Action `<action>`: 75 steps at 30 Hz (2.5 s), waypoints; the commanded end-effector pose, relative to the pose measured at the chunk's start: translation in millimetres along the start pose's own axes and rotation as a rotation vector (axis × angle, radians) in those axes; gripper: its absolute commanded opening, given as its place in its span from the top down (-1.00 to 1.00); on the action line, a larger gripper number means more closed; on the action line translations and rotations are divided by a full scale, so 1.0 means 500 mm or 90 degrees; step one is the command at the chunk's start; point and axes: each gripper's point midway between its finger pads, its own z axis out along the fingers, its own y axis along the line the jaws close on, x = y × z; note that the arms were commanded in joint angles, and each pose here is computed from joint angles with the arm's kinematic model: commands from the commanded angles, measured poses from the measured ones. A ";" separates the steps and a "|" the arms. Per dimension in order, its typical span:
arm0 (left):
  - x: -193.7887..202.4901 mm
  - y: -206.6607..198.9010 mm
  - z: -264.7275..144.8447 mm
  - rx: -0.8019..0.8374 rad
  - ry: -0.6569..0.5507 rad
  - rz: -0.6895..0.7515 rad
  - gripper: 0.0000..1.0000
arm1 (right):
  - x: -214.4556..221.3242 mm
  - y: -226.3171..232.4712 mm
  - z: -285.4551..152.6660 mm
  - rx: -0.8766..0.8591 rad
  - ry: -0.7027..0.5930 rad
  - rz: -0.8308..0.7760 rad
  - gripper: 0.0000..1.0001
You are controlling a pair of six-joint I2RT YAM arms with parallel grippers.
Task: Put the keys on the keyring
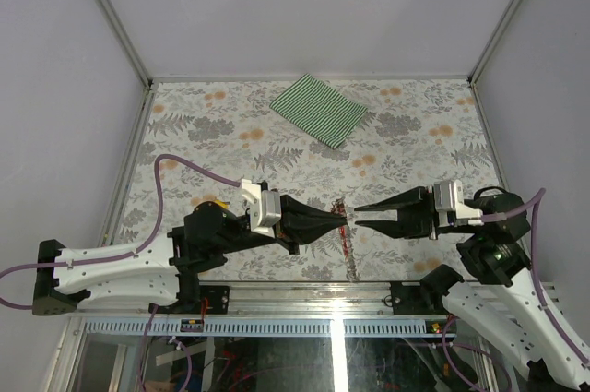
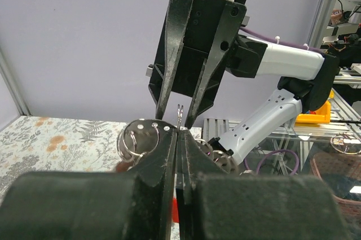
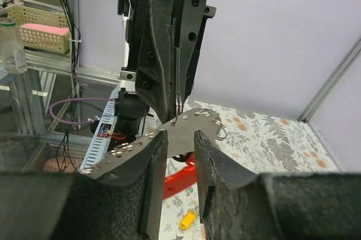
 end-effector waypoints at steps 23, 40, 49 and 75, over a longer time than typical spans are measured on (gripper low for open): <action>-0.055 -0.015 0.014 0.022 -0.063 -0.001 1.00 | -0.024 0.009 0.014 -0.043 -0.032 0.012 0.45; -0.060 -0.017 0.020 0.027 -0.071 -0.001 1.00 | -0.012 0.009 0.015 -0.047 -0.022 0.026 0.59; -0.059 -0.016 0.021 0.025 -0.074 -0.001 1.00 | -0.012 0.010 0.014 -0.048 -0.016 0.021 0.98; 0.016 0.039 -0.006 -0.054 0.075 0.075 0.37 | 0.084 -0.048 -0.055 0.081 0.287 0.067 1.00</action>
